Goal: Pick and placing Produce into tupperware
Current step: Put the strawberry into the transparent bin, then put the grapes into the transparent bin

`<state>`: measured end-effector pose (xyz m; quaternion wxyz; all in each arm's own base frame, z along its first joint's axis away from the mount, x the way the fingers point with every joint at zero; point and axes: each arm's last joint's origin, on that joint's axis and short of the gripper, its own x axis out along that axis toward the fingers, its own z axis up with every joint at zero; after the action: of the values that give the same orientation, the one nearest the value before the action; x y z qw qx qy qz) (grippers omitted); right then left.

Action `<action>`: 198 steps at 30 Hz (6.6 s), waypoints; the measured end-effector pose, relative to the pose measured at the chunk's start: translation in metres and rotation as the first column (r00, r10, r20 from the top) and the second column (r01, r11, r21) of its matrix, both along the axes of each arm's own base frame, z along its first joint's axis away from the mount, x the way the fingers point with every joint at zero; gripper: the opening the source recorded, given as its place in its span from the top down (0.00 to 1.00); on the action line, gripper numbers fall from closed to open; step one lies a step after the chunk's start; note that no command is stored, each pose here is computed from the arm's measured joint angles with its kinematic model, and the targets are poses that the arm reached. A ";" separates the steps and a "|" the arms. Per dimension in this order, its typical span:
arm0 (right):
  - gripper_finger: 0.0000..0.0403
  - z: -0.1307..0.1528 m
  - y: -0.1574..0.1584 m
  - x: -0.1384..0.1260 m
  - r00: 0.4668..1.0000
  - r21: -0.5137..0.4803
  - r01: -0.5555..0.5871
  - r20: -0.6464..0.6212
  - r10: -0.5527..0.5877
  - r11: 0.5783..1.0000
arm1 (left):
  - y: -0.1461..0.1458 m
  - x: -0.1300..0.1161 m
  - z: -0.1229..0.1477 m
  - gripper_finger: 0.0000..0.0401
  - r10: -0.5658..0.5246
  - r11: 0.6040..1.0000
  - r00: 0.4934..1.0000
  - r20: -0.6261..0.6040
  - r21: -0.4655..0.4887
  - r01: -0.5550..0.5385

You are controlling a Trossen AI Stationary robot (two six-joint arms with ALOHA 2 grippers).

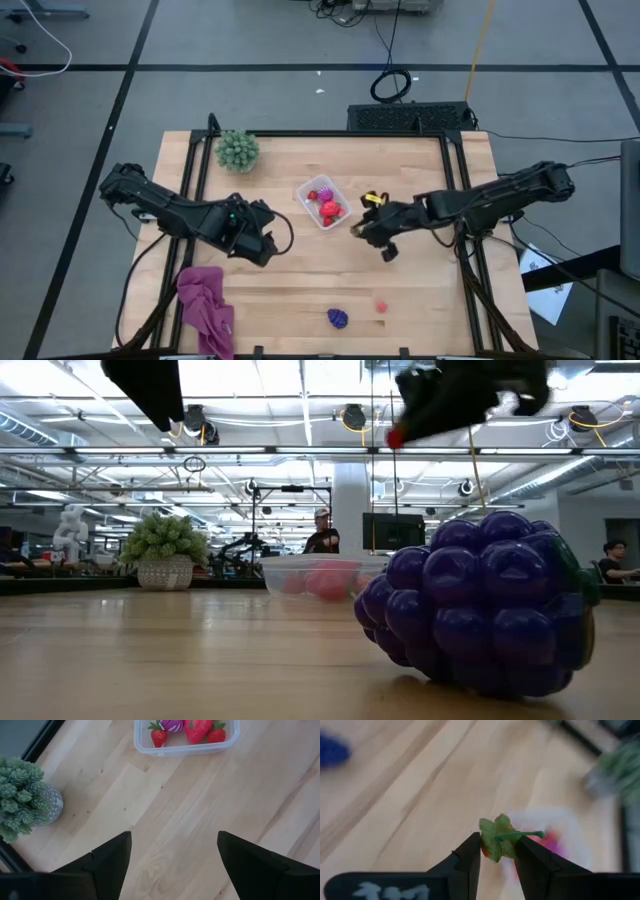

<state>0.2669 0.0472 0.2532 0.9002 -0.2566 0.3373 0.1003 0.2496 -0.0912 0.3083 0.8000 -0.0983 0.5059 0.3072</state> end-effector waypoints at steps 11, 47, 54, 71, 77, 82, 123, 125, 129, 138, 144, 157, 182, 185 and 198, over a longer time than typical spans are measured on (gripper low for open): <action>0.76 0.006 -0.029 0.053 0.920 -0.022 0.067 0.389 -0.053 0.998 | 0.003 0.001 0.000 0.26 -0.014 1.000 1.000 -0.012 0.009 0.014; 0.76 -0.043 -0.113 0.103 0.944 0.453 0.330 -0.159 -0.289 0.829 | 0.007 0.003 0.001 0.26 -0.023 0.998 1.000 -0.004 0.065 0.023; 0.76 -0.049 -0.111 0.097 0.926 0.469 0.367 -0.261 -0.271 0.803 | 0.007 0.004 0.001 0.26 -0.026 0.998 1.000 0.007 0.063 0.025; 0.76 -0.055 -0.110 0.088 0.893 0.430 0.414 -0.363 -0.266 0.802 | 0.006 0.004 0.001 0.26 -0.028 0.998 1.000 0.010 0.061 0.027; 0.76 -0.055 -0.110 0.088 0.896 0.423 0.404 -0.362 -0.258 0.811 | 0.006 0.004 0.001 0.26 -0.028 0.998 1.000 0.010 0.061 0.027; 0.76 -0.056 -0.110 0.088 0.896 0.422 0.403 -0.362 -0.257 0.812 | 0.006 0.004 0.001 0.26 -0.028 0.998 1.000 0.010 0.061 0.027; 0.63 -0.055 -0.110 0.086 0.908 0.394 0.364 -0.353 -0.226 0.844 | 0.006 0.004 0.001 0.26 -0.029 0.998 1.000 0.010 0.060 0.028; 0.63 -0.051 -0.110 0.085 0.916 0.388 0.346 -0.338 -0.217 0.854 | 0.006 0.004 0.001 0.26 -0.030 0.998 1.000 0.009 0.060 0.029; 0.63 -0.029 -0.104 0.078 0.940 0.394 0.303 -0.273 -0.204 0.868 | 0.006 0.004 0.001 0.26 -0.030 0.998 1.000 0.009 0.060 0.029; 0.63 0.038 -0.048 0.034 0.969 0.474 0.217 -0.211 -0.129 0.853 | 0.004 0.007 0.001 0.26 -0.037 0.999 0.999 0.035 0.032 0.036; 0.63 0.054 0.010 0.008 0.960 0.561 0.190 -0.280 -0.032 0.806 | 0.002 0.011 0.002 0.26 -0.038 0.999 0.996 0.076 0.008 0.037; 0.63 0.047 0.101 -0.019 0.900 0.661 0.228 -0.423 0.104 0.715 | -0.017 0.022 0.008 0.26 -0.124 0.988 0.965 0.233 -0.059 0.142; 0.63 -0.054 0.114 -0.048 0.895 0.710 0.247 -0.428 0.125 0.660 | -0.122 0.105 -0.088 0.26 -0.506 0.794 0.756 0.415 -0.118 0.596; 0.63 -0.053 0.114 -0.047 0.901 0.719 0.238 -0.415 0.128 0.653 | -0.124 0.108 -0.098 0.26 -0.550 0.770 0.738 0.390 -0.105 0.630; 0.63 -0.036 0.097 -0.034 0.951 0.790 0.198 -0.299 0.082 0.580 | -0.126 0.110 -0.108 0.26 -0.655 0.699 0.674 0.342 -0.065 0.712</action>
<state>0.2332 0.1444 0.2176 0.8571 0.2131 0.3959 0.2514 0.3599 -0.2169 0.2005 0.9084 -0.0224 0.4088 -0.0844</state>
